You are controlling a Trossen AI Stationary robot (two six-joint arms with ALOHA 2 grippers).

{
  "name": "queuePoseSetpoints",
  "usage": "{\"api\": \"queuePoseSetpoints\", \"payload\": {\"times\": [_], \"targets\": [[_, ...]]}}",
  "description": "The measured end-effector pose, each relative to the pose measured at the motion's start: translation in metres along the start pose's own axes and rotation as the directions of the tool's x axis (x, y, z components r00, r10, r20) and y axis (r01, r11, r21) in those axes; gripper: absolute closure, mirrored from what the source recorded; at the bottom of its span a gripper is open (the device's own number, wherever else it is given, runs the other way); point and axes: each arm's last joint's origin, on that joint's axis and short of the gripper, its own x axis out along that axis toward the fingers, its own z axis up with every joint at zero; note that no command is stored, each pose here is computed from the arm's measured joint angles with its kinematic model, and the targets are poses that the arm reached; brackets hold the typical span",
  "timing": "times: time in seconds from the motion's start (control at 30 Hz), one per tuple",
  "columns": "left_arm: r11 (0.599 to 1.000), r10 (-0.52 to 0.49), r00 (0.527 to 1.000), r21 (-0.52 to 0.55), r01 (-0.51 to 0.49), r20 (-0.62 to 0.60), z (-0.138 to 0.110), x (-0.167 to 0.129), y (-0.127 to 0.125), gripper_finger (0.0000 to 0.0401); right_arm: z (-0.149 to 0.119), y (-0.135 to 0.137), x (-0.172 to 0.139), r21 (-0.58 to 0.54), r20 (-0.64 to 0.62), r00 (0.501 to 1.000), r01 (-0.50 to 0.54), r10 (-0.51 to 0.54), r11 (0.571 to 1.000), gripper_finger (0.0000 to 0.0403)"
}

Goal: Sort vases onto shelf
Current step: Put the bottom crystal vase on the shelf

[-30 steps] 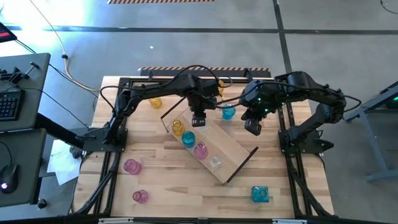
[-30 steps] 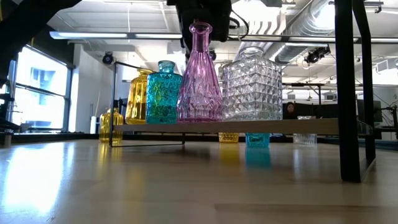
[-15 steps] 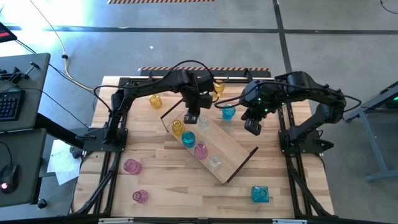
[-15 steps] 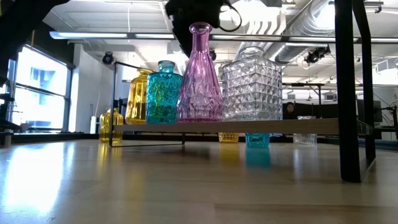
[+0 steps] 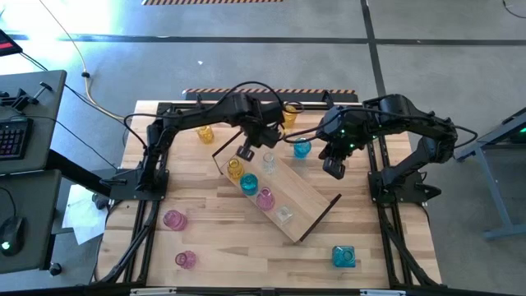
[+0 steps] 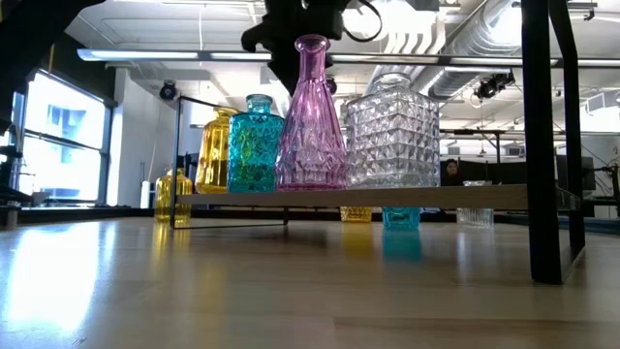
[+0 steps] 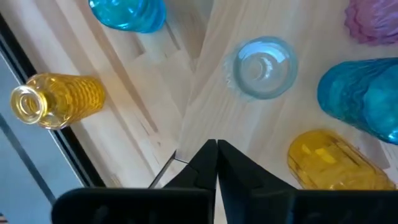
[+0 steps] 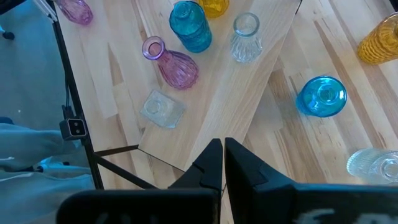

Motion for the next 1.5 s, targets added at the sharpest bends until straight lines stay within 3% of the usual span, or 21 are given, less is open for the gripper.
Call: {"api": "queuePoseSetpoints", "payload": {"times": [0.67,1.5], "targets": [[0.992,-0.127,0.992,-0.019,0.127,-0.024,0.01,0.038,-0.003,0.0401,0.0,0.0,0.0,-0.002,-0.001,1.0,0.0,0.0,1.0,0.0403],[0.985,-0.171,0.984,0.019,0.171,0.047,0.028,0.036,-0.019,0.0401,0.0,0.0,0.0,0.0,-0.008,1.0,-0.017,0.017,1.0,0.0403]]}}
